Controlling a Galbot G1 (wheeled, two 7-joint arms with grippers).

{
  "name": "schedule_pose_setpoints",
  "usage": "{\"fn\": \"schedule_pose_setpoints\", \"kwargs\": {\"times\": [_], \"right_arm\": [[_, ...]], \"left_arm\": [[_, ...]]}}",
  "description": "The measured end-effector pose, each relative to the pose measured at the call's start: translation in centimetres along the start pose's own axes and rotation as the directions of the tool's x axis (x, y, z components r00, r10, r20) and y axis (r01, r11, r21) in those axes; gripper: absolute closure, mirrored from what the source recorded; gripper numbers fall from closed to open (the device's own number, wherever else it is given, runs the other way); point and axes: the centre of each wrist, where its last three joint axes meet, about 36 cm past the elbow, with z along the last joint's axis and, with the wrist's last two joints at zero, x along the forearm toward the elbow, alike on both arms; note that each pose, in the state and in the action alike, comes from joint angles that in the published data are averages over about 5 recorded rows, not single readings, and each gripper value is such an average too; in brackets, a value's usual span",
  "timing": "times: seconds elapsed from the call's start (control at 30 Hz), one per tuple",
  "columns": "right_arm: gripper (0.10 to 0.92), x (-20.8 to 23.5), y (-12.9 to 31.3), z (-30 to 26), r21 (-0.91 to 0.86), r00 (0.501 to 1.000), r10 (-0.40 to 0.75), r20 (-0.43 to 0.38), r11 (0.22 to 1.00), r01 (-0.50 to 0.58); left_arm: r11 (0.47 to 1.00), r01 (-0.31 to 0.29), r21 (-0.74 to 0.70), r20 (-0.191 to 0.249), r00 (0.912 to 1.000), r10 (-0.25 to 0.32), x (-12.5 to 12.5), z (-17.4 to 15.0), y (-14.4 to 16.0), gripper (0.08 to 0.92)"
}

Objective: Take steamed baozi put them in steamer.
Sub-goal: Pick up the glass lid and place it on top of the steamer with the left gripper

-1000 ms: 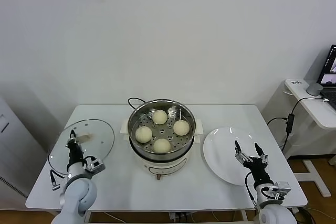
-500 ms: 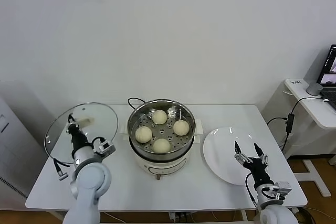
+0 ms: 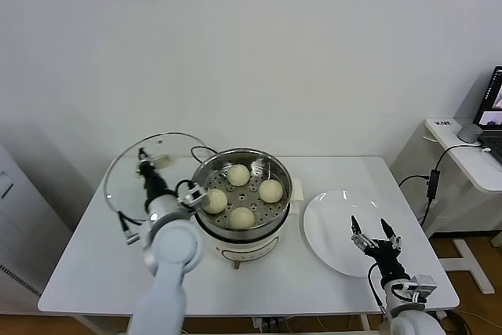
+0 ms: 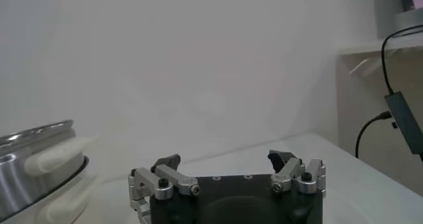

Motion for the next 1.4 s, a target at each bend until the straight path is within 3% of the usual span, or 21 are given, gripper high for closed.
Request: {"fn": "schedule_pose_setpoints", "kwargs": {"times": [0.17, 0.37, 0.83, 0.97, 1.13, 1.4], "right_arm": [[0.2, 0.3, -0.2, 0.1, 0.001, 1.0, 0.011, -0.004, 1.0, -0.011], [0.2, 0.7, -0.4, 0.5, 0.0, 1.0, 0.023, -0.009, 1.0, -0.023], [0.2, 1.0, -0.1, 1.3, -0.001, 0.999, 0.033, -0.016, 0.999, -0.033], [0.2, 1.1, 0.0, 1.4, 0.0, 0.999, 0.033, -0.018, 0.999, -0.033], [0.2, 1.0, 0.1, 1.5, 0.001, 0.999, 0.033, -0.016, 0.999, -0.033], [0.2, 1.0, 0.2, 1.7, 0.0, 0.999, 0.033, -0.02, 0.999, -0.033]], "left_arm": [[1.0, -0.016, -0.02, 0.075, 0.997, 0.017, 1.0, -2.7, -0.3, 0.868], [0.998, -0.031, -0.052, 0.166, 0.9854, 0.039, 2.6, -5.4, -1.1, 0.868], [0.995, -0.091, -0.046, 0.341, 0.9346, 0.101, 5.9, -9.2, -2.5, 0.868], [0.994, -0.101, -0.033, 0.367, 0.9242, 0.106, 6.1, -9.7, -2.7, 0.868], [0.993, -0.113, -0.023, 0.38, 0.9179, 0.113, 6.1, -9.9, -3.3, 0.868], [0.994, -0.11, -0.024, 0.38, 0.9184, 0.111, 6.3, -9.9, -4.2, 0.868]]}}
